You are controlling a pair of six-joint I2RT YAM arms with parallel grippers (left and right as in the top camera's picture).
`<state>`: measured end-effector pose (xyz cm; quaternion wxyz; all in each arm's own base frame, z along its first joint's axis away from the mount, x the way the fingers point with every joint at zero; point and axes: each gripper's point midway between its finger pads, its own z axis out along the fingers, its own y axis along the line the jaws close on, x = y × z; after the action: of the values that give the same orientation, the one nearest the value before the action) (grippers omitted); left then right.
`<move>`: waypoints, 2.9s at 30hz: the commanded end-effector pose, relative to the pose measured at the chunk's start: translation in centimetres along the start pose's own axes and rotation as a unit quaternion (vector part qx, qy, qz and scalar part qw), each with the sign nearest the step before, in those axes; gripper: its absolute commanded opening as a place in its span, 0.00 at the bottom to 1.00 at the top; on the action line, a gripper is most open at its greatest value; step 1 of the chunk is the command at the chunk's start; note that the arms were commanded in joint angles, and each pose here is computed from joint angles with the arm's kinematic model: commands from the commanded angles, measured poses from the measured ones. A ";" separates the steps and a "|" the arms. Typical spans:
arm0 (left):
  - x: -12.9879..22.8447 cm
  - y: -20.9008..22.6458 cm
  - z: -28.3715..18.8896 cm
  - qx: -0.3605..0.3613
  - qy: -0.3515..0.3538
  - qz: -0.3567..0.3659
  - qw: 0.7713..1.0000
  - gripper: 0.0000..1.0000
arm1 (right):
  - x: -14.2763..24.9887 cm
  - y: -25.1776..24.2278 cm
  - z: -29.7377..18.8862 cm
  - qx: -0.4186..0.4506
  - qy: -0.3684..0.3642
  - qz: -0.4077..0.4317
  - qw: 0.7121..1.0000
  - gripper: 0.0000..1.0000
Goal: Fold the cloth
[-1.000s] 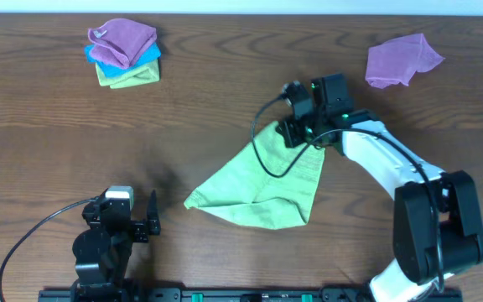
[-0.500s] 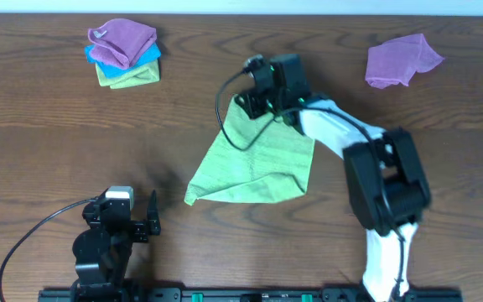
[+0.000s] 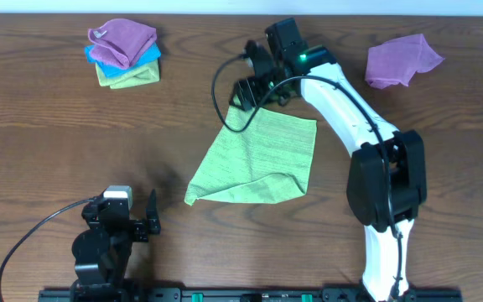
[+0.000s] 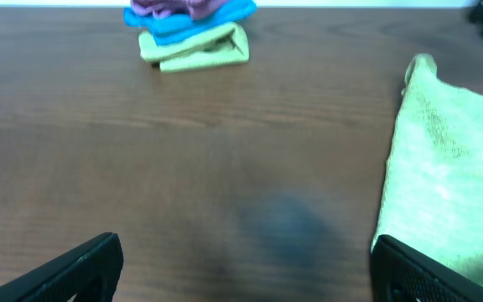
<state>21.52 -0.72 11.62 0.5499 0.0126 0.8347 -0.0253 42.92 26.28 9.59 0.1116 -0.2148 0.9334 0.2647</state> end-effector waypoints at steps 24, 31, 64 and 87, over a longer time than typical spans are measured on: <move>-6.3 -10.4 1.2 0.286 0.330 -0.238 0.867 0.95 | 16.0 -1.6 -6.6 -0.096 0.259 0.005 0.961 0.78; -3.7 -10.2 2.7 0.263 0.387 -0.273 0.840 0.95 | 19.4 -1.6 -5.2 -0.167 0.266 0.053 0.948 0.77; 1.7 -10.3 2.5 0.247 0.441 -0.296 0.811 0.95 | 20.7 -2.3 -4.5 -0.091 0.260 0.046 0.960 0.02; 5.7 -11.1 1.9 0.233 0.466 -0.374 0.767 0.95 | 21.2 -3.0 -9.4 0.017 0.221 0.079 0.972 0.24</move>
<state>20.74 -11.62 5.99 0.0292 -0.1609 0.8993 -0.4055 24.77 11.77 9.02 -0.1177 -0.2014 0.9507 0.2045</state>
